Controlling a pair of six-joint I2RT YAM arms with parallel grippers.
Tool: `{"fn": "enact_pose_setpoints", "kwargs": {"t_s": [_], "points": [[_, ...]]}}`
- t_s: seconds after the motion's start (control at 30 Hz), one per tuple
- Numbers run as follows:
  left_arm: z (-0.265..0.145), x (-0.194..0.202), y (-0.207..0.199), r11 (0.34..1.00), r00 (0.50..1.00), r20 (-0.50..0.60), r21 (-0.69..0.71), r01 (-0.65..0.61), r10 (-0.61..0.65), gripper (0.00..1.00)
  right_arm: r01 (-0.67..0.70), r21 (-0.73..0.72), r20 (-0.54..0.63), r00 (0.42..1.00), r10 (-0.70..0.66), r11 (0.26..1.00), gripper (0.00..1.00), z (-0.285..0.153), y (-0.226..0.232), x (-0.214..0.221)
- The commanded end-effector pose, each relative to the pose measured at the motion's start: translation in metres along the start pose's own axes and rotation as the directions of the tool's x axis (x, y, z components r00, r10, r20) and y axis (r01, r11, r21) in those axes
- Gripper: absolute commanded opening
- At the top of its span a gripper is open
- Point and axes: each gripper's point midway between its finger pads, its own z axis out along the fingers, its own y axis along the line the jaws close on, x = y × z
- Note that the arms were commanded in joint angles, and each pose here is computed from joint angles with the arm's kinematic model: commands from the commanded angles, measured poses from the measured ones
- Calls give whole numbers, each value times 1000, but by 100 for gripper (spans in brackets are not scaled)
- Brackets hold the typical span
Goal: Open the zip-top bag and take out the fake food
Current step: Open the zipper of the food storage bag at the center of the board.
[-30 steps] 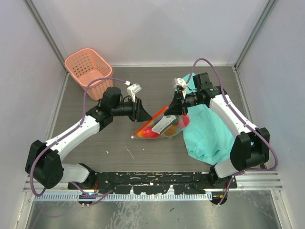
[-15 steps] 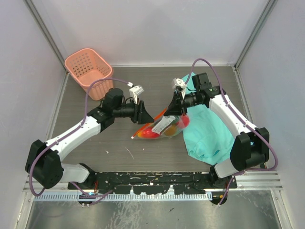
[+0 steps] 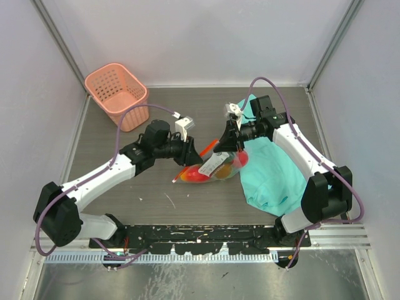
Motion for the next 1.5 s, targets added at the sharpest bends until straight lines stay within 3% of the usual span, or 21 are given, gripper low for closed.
{"fn": "enact_pose_setpoints", "kwargs": {"t_s": [0.0, 0.17, 0.27, 0.6, 0.93, 1.07, 1.47], "points": [[-9, -28, -3, 996, 993, 75, -45, -82, 85, 29, 56, -8, 15, 998, -56, 998, 1, 0, 0, -16], [-22, -37, -24, 993, 985, 134, 32, -111, 106, 52, 58, -8, 14, 998, -58, 998, 1, 1, 0, -16], [-32, -42, -25, 994, 983, 157, 41, -100, 93, 57, 60, -7, 15, 998, -60, 998, 1, 0, 0, -16], [-35, -49, -15, 998, 987, 159, 55, -35, 26, 33, 62, -9, 15, 998, -62, 998, 1, 0, 1, -17], [-26, -43, -13, 997, 991, 136, 71, -21, 11, 28, 57, -12, 11, 998, -57, 998, 1, 2, 1, -15], [-23, -42, -11, 998, 991, 133, 58, -21, 13, 22, 59, -14, 10, 998, -58, 998, 1, 3, 1, -15], [-19, -37, -17, 997, 993, 117, 75, -35, 26, 21, 60, -13, 10, 998, -59, 998, 1, 2, 1, -15]]}}
